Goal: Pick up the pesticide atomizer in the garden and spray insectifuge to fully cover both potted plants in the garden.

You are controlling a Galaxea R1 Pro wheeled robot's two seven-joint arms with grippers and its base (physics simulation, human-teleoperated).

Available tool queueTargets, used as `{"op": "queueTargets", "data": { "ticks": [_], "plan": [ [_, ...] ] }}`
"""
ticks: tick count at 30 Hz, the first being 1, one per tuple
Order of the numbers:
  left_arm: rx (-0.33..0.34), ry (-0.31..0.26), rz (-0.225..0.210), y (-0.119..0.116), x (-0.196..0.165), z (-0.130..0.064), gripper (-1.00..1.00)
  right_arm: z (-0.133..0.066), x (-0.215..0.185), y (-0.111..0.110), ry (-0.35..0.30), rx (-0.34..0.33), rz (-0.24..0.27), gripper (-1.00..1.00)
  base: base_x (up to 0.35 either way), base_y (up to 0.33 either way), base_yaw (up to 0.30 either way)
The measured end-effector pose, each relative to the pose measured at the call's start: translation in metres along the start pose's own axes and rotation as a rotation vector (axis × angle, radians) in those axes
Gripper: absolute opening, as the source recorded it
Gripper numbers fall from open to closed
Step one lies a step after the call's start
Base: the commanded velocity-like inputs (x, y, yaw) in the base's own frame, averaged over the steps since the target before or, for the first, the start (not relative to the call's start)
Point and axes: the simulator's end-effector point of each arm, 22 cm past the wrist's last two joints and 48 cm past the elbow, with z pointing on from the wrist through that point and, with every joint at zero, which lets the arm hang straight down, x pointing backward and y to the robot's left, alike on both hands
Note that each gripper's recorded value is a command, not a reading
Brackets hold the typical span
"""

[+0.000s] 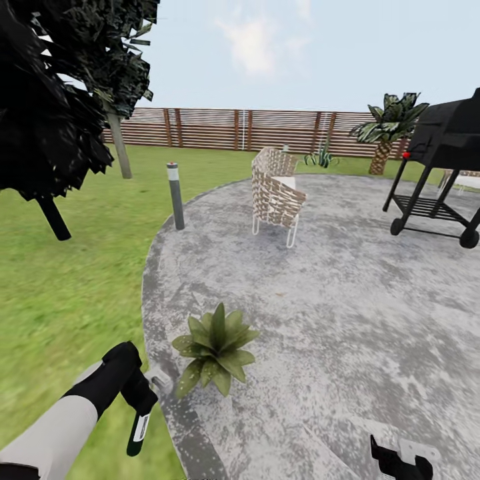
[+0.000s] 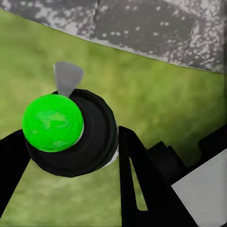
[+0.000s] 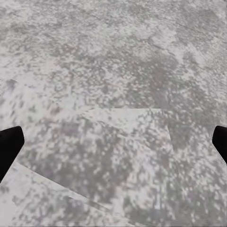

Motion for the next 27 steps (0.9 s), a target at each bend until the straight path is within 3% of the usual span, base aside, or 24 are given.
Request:
{"op": "queueTargets", "data": {
  "ticks": [12,27],
  "plan": [
    [0.000,0.000,0.000,-0.0001,0.0000,0.0001,-1.00,0.0000,-0.0004,0.0000,-0.002,0.000,0.000,1.00,0.000,-0.273,0.027],
    [0.002,0.000,-0.001,-0.0004,0.0002,0.0001,-1.00,0.0000,-0.0003,0.0005,-0.001,-0.001,0.000,1.00,0.031,-0.273,0.263]
  ]
}}
